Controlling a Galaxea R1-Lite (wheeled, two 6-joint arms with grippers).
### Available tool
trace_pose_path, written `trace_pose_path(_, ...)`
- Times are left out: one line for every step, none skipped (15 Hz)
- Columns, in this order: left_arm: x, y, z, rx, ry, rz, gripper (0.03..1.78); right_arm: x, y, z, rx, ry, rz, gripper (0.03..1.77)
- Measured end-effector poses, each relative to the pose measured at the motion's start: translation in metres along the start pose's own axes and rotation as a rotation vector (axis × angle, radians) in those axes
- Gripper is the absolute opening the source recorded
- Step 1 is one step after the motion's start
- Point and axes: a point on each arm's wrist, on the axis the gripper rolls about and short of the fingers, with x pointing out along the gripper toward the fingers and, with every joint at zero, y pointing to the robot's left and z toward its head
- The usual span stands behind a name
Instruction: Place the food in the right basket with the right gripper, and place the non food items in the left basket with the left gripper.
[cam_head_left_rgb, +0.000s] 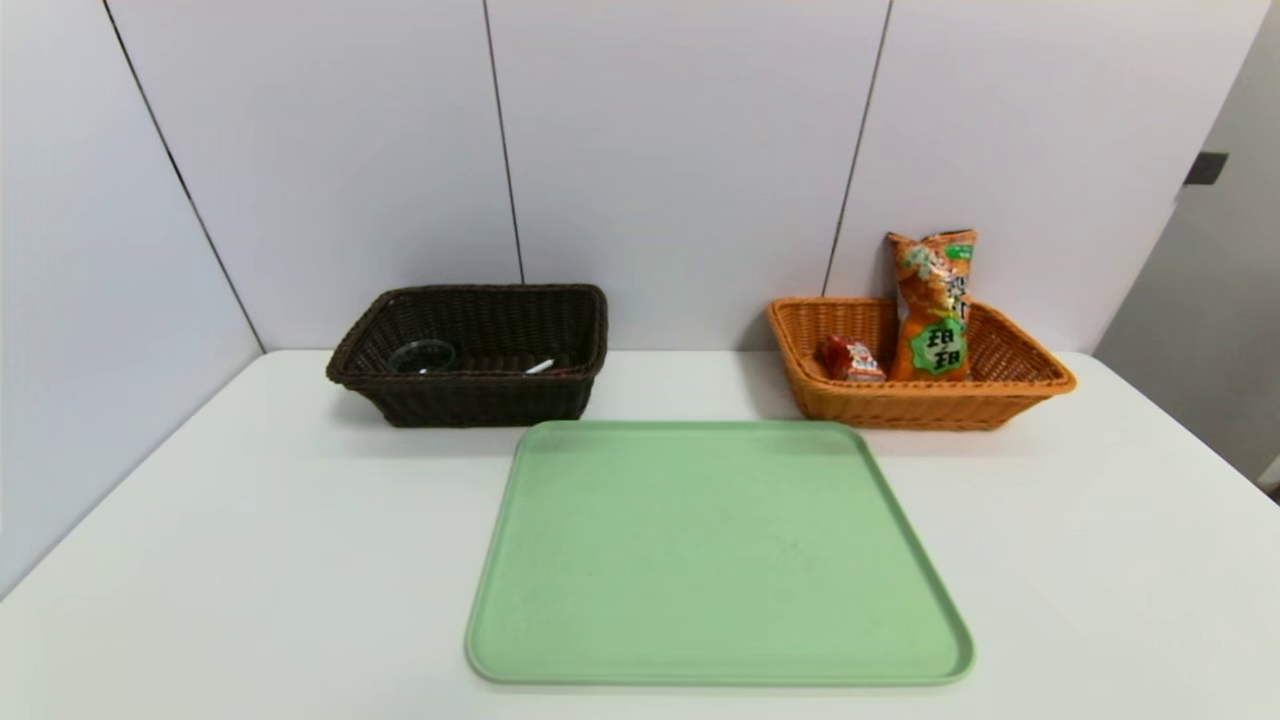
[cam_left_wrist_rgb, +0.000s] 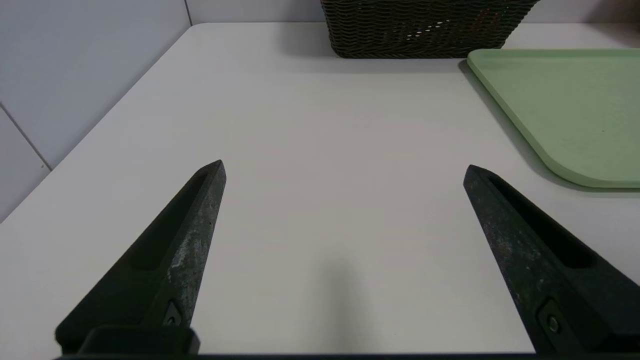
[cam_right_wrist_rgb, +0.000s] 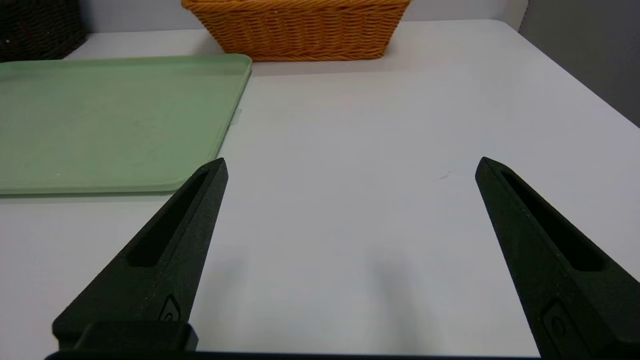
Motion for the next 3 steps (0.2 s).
trace_pose_path(0.0, 0.0, 0.0, 0.0, 0.0, 0.0, 1.69, 0.0, 0.0, 0.0, 0.0, 0.0, 0.0, 1.71)
trace_pose_path(0.0, 0.0, 0.0, 0.0, 0.0, 0.0, 1.69, 0.0001, 0.0, 0.0, -0.001, -0.001, 0.0, 1.71)
trace_pose_path(0.0, 0.0, 0.0, 0.0, 0.0, 0.0, 1.69, 0.0001, 0.0, 0.0, -0.001, -0.003, 0.0, 1.71)
